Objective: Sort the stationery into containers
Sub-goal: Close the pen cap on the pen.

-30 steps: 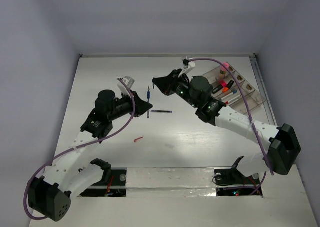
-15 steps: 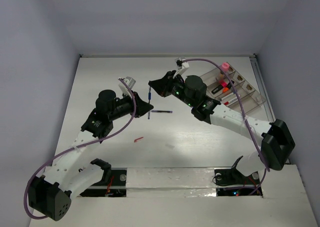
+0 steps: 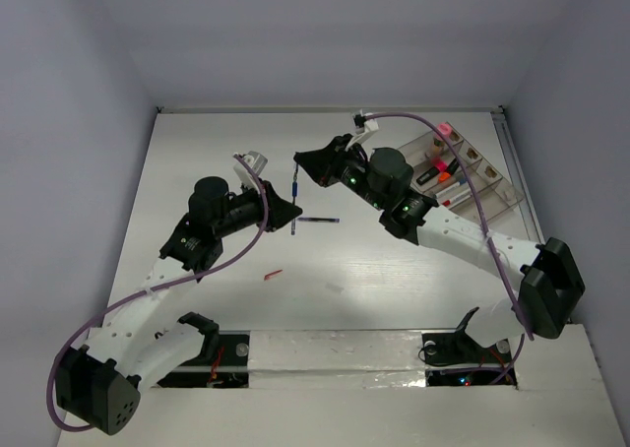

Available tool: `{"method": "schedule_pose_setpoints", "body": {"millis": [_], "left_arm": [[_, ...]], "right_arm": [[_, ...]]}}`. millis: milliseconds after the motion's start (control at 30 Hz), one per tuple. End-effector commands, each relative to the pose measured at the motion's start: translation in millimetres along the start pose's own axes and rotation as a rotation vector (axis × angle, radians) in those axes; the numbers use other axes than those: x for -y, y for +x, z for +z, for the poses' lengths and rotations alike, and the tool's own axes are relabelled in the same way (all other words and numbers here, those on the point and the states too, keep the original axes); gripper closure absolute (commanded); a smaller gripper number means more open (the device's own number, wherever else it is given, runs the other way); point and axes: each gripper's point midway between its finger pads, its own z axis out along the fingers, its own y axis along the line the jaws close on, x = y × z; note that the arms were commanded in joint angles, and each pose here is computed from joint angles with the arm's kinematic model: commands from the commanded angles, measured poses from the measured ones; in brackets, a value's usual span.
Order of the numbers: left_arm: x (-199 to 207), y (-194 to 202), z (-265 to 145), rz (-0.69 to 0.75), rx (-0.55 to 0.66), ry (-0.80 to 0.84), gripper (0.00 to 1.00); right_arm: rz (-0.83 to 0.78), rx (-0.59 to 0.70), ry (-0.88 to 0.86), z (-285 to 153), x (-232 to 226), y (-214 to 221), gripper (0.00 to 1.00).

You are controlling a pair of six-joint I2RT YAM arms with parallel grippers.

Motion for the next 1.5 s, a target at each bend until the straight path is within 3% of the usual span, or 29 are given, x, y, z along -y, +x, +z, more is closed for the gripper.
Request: {"method": "schedule_pose_setpoints", "body": {"millis": [0,1000,1467], "left_arm": [[9,-18,-2,0.044,0.049,0.023,1.00],[10,-31,-6,0.065,0.097,0.004,1.00],[21,-53,-12,0.074,0.159,0.007,1.00]], "right_arm": [[0.006,0.113,-0.065,-5,-27,-38,1.00],[0.026,-0.019,-0.057,-10,-20,18,1.00],[0.057,-0.358,-0.105,-61,-16,114,1.00]]}}
